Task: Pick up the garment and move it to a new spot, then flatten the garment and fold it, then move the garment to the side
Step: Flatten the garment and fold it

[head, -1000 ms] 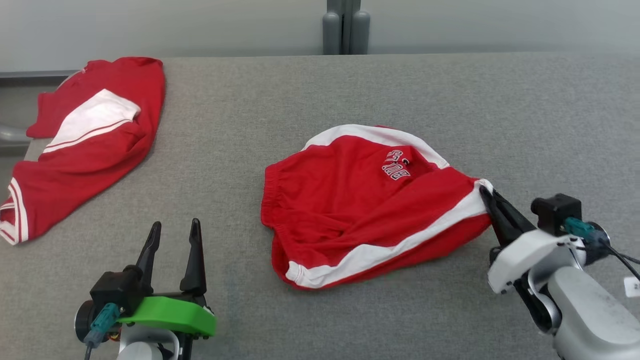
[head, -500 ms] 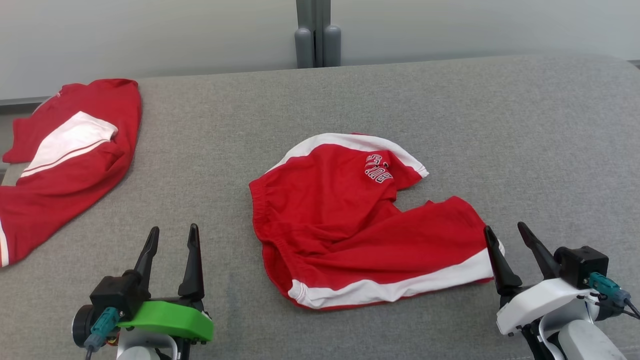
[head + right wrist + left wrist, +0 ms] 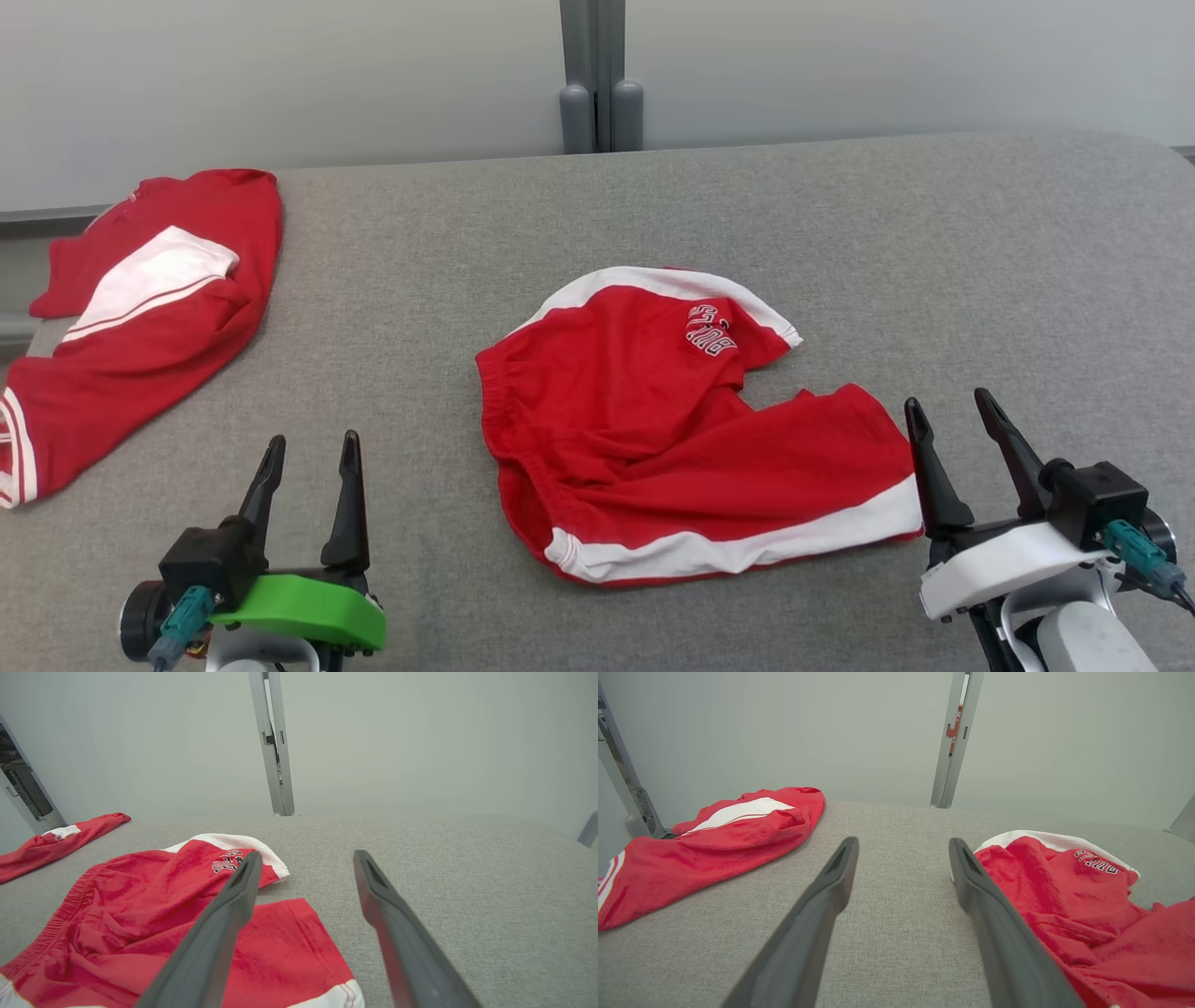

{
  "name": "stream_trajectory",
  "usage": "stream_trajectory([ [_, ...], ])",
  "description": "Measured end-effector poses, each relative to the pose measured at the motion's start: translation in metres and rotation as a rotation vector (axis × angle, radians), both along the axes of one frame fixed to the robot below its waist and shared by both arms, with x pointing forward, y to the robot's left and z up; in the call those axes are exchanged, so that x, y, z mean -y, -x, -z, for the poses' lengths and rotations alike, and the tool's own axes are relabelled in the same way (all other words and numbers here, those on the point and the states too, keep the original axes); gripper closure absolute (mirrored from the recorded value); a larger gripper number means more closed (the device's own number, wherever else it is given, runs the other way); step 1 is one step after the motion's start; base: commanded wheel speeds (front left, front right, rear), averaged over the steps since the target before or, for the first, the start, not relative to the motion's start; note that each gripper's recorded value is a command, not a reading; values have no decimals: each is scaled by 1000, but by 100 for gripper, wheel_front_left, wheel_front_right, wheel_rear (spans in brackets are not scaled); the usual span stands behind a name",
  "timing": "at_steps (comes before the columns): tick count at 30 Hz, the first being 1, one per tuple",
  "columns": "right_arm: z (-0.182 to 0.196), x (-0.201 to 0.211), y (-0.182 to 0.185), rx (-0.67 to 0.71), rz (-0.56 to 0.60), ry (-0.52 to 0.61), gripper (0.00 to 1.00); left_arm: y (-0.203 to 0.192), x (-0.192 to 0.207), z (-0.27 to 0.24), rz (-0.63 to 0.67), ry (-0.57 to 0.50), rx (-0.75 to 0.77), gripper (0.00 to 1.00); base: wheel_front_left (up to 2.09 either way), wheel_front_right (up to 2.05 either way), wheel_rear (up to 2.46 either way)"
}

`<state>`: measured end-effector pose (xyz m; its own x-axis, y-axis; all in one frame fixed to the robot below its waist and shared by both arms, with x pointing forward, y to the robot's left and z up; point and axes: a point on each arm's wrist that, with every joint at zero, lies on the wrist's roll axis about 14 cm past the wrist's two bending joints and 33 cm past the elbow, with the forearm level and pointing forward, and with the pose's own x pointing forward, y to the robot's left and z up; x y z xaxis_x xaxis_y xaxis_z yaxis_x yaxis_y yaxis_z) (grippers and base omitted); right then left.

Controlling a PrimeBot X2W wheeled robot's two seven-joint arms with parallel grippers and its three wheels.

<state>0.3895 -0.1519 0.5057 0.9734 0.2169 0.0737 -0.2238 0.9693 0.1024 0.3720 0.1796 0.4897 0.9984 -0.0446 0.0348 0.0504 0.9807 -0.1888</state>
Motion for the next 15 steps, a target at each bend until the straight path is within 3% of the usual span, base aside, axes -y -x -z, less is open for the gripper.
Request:
stream_trajectory([
  [15, -3, -7, 24, 6, 13, -12, 0, 19, -22, -1, -50, -36, 2, 0, 0, 0, 0],
])
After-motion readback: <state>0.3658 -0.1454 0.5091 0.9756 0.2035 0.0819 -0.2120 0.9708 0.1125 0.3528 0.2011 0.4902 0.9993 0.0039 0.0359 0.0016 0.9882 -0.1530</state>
